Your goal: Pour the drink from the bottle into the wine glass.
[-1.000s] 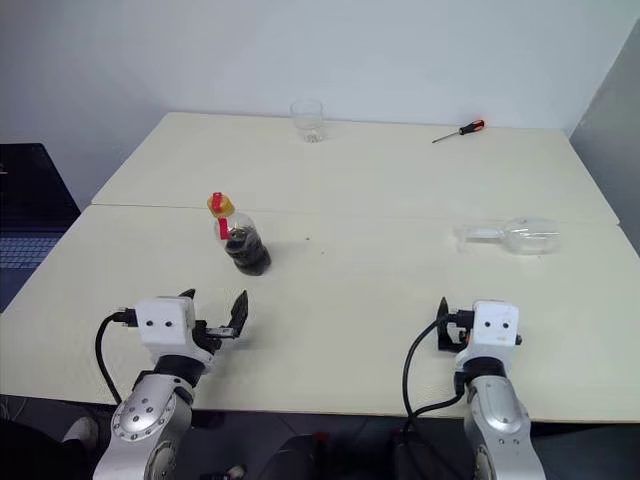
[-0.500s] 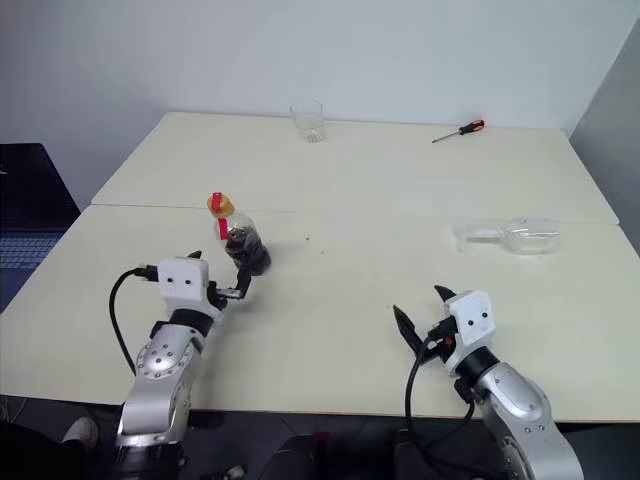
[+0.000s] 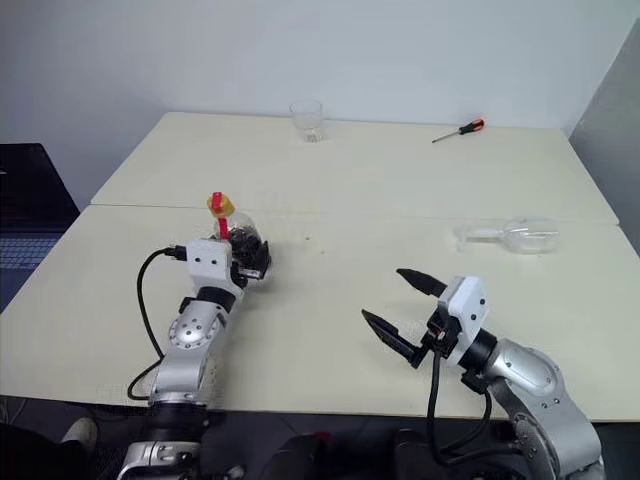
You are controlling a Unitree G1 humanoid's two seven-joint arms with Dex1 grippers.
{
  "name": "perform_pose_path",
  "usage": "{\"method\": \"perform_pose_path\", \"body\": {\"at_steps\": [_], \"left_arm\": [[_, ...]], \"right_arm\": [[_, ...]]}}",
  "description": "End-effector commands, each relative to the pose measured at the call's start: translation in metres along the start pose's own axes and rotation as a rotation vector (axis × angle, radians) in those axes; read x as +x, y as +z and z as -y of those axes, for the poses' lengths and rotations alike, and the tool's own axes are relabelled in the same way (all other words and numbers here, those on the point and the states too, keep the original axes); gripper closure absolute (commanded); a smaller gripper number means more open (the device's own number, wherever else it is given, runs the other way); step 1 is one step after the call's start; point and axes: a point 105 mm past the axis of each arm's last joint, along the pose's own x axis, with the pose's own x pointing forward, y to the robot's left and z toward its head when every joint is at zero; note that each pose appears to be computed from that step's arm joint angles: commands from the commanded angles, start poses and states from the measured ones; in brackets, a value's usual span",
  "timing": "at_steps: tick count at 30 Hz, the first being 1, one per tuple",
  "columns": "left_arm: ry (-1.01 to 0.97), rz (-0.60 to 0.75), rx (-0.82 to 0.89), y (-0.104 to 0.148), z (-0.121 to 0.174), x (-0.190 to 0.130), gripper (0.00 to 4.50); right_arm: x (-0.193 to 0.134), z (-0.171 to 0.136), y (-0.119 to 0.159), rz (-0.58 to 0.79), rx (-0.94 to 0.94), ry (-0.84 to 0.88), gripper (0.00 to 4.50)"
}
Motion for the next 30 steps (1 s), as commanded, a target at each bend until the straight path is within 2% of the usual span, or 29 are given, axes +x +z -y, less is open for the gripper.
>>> {"method": "perform_pose_path", "body": {"at_steps": [1,9,16,19,21,25,27,30], "left_arm": [[0.003,0.063,0.023,0.013,-0.002,0.008,0.07],[-0.016,0.078,0.022,0.012,-0.001,0.028,0.07],[-0.039,0.087,0.005,0.01,0.004,0.033,0.07],[-0.046,0.101,-0.005,0.011,0.006,0.033,0.7],[-0.051,0.112,-0.011,0.013,0.007,0.033,1.34],[-0.05,0.119,-0.008,0.015,0.006,0.035,2.25],[-0.049,0.12,-0.007,0.015,0.005,0.035,2.48],[-0.048,0.123,-0.003,0.017,0.003,0.036,2.55]], "right_arm": [[0.004,-0.004,0.013,0.053,-0.025,0.055,0.0],[0.013,-0.004,0.019,0.07,-0.041,0.104,0.0],[0.015,-0.002,0.02,0.075,-0.045,0.103,0.0],[0.015,-0.001,0.021,0.075,-0.045,0.099,0.0],[0.015,-0.001,0.021,0.076,-0.045,0.098,0.0],[0.015,0.0,0.021,0.076,-0.045,0.093,0.0],[0.015,0.001,0.021,0.076,-0.046,0.091,0.0],[0.014,0.001,0.021,0.074,-0.046,0.089,0.0]]}}
